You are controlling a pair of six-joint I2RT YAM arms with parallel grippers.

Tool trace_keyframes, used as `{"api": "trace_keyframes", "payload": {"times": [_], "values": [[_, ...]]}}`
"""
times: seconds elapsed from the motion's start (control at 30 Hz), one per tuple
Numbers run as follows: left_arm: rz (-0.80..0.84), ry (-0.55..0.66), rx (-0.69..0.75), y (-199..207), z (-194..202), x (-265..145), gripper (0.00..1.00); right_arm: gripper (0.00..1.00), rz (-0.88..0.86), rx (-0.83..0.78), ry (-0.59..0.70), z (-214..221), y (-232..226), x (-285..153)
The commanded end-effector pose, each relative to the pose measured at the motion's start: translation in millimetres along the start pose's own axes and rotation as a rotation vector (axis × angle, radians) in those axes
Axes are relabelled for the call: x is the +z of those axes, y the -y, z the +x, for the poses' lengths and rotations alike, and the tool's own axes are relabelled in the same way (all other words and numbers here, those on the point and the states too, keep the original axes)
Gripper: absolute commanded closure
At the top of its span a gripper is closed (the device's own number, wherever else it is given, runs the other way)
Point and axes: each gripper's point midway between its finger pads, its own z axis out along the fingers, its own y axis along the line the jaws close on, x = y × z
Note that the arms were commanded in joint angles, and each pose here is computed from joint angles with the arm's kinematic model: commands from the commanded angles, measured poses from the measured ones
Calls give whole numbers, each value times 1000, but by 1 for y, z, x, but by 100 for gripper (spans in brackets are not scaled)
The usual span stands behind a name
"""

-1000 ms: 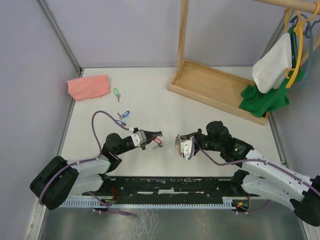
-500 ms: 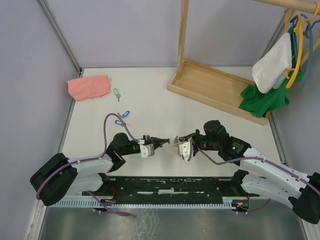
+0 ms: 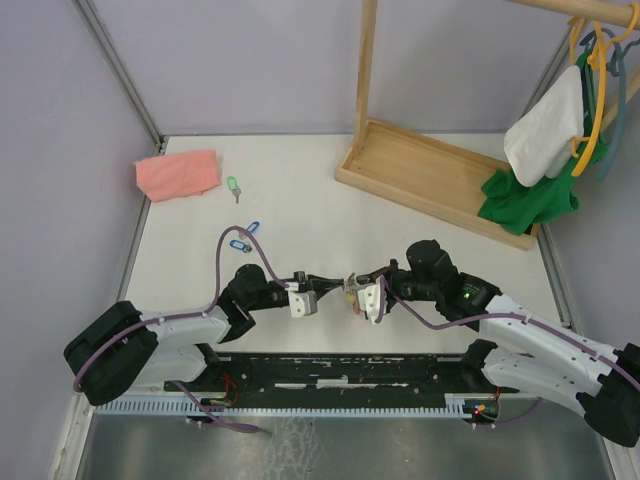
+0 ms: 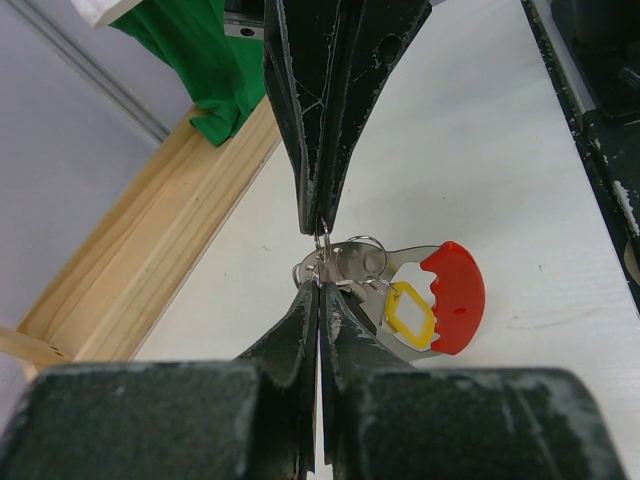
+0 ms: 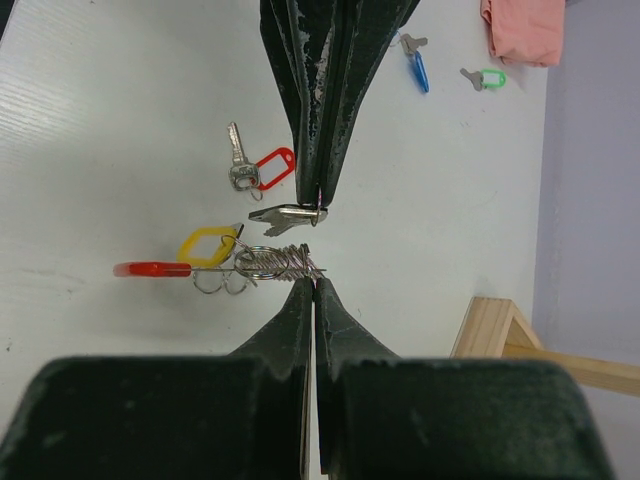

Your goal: Put the keys on the keyring

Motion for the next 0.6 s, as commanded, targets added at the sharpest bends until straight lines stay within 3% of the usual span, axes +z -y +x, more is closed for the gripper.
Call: {"api": "trace_keyframes", "payload": {"times": [0.0,0.57], "values": [[-26,30,71,-15,-12,9,97,99,81,-49,77,-27,31,-5],[-31,15,60,-15,-11,11,97,99,84,-14,81,-26,29,-4]]}}
